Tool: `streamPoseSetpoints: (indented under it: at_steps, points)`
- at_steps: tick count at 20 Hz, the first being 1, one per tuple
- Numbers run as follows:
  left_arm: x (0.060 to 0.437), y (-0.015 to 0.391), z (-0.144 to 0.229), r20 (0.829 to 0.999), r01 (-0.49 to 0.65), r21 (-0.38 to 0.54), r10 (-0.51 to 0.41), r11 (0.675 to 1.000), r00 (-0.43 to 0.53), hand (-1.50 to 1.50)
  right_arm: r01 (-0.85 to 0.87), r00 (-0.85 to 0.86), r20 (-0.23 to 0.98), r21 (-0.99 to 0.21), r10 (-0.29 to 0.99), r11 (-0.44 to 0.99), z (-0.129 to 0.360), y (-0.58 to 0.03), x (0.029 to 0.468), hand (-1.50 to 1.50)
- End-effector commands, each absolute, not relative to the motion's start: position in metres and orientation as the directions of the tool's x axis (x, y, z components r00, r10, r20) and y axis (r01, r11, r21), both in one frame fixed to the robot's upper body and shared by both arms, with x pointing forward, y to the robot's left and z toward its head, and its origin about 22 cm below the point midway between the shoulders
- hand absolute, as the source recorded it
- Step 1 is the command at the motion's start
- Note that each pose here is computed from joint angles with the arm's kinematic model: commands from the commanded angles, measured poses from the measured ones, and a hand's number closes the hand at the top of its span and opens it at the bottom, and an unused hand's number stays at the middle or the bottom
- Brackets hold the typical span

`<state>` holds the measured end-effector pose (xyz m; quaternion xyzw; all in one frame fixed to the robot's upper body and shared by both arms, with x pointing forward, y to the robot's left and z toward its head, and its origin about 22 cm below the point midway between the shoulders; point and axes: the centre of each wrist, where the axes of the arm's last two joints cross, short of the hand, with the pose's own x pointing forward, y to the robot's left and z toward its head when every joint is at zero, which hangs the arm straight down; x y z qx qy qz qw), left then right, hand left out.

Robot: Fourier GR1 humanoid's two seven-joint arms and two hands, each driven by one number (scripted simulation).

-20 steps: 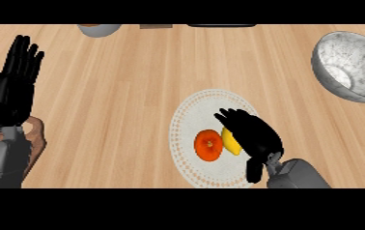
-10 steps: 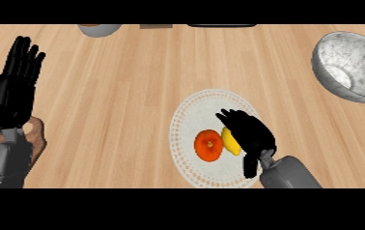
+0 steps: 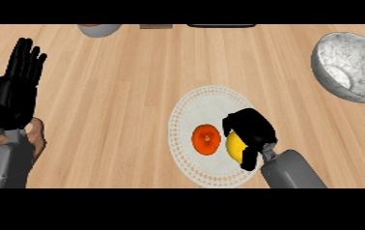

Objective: Pick the lemon from the placemat and place it in the bowl

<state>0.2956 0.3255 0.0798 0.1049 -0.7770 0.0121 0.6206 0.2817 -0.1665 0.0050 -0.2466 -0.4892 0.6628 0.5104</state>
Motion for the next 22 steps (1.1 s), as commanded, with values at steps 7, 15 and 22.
streamPoseSetpoints:
  at_steps: [7, 15, 22]
  points:
    - [0.29, 0.337, 0.088, 0.967, -0.23, 0.088, -0.138, 0.969, -0.214, 0.0, -0.314, -0.14, 0.071, -0.949, 0.988, 0.023, 0.051, -0.345, 0.285, 1.5]
    - [0.28, 0.352, 0.085, 0.967, -0.272, 0.1, -0.158, 0.957, -0.199, 0.0, -0.208, 0.194, 0.02, -0.976, 0.981, 0.061, 0.125, -0.508, 0.25, 1.5]
    - [0.28, 0.348, 0.084, 0.965, -0.245, 0.098, -0.152, 0.965, -0.212, 0.0, -0.004, 0.194, 0.148, -0.988, 0.97, 0.152, 0.195, -0.588, 0.205, 1.5]
